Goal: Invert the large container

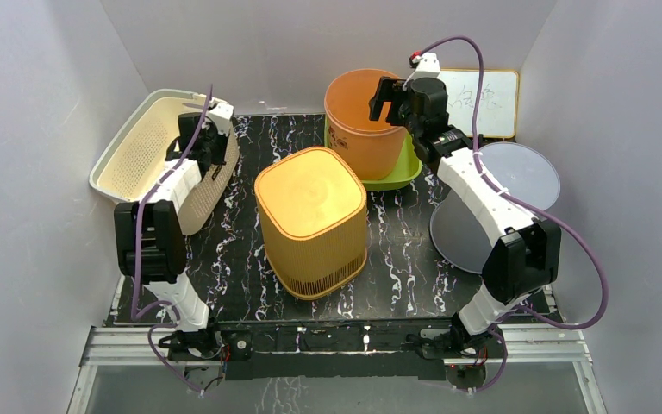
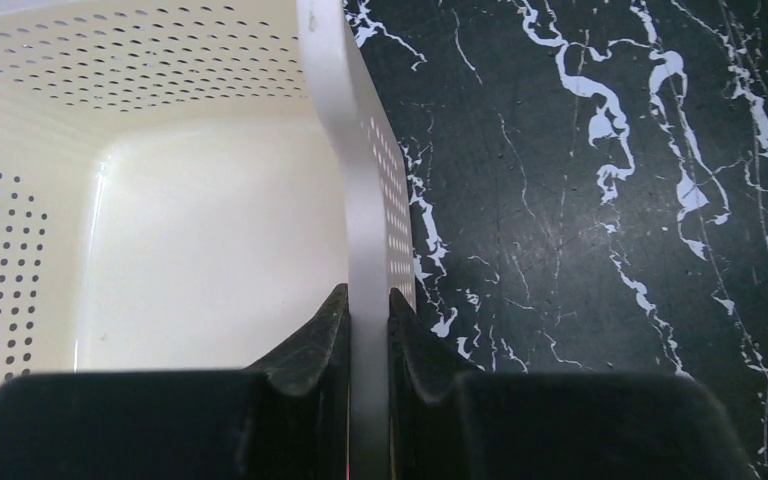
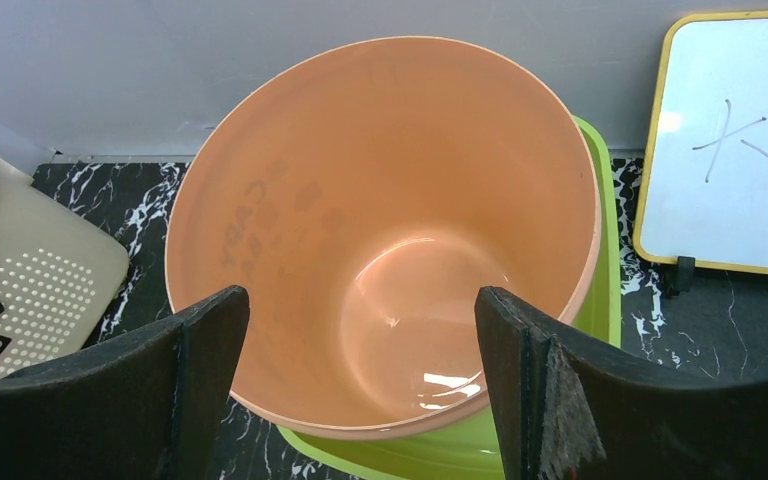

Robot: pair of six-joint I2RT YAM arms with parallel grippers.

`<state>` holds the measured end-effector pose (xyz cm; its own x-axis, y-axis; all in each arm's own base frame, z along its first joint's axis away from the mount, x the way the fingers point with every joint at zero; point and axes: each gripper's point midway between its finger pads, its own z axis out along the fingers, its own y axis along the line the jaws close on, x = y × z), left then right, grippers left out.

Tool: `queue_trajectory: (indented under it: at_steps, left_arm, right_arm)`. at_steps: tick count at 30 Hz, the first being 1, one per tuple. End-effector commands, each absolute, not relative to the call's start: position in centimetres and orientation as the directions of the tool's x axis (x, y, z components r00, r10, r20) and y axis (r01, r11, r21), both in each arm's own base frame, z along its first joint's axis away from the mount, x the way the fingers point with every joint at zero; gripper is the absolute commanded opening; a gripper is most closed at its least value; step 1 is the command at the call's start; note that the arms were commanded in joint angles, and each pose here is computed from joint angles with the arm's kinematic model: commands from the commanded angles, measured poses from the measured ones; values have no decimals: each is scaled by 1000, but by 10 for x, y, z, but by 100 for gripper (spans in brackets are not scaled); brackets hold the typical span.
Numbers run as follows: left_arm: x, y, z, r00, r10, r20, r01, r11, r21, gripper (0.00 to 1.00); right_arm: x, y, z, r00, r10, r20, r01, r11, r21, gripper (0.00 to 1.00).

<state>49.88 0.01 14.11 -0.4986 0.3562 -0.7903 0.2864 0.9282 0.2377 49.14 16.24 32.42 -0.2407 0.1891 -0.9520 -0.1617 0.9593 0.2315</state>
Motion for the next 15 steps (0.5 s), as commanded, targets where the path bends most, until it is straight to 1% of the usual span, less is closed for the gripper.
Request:
queue_trajectory:
  at_steps: [1, 5, 15]
  left_arm:
    - [498, -23, 163, -436, 310, -845, 338, 927, 166, 0]
    - [502, -35, 205, -374, 243, -895, 345, 932, 109, 0]
    - [498, -59, 342, -194, 7, -981, 343, 937, -61, 0]
  right_arm:
    - [497, 161, 349, -155, 205, -966, -168, 958, 230, 82]
    - [496, 159, 351, -150, 207, -967, -161, 960, 231, 82]
    - [492, 157, 355, -140, 220, -965, -159, 957, 241, 83]
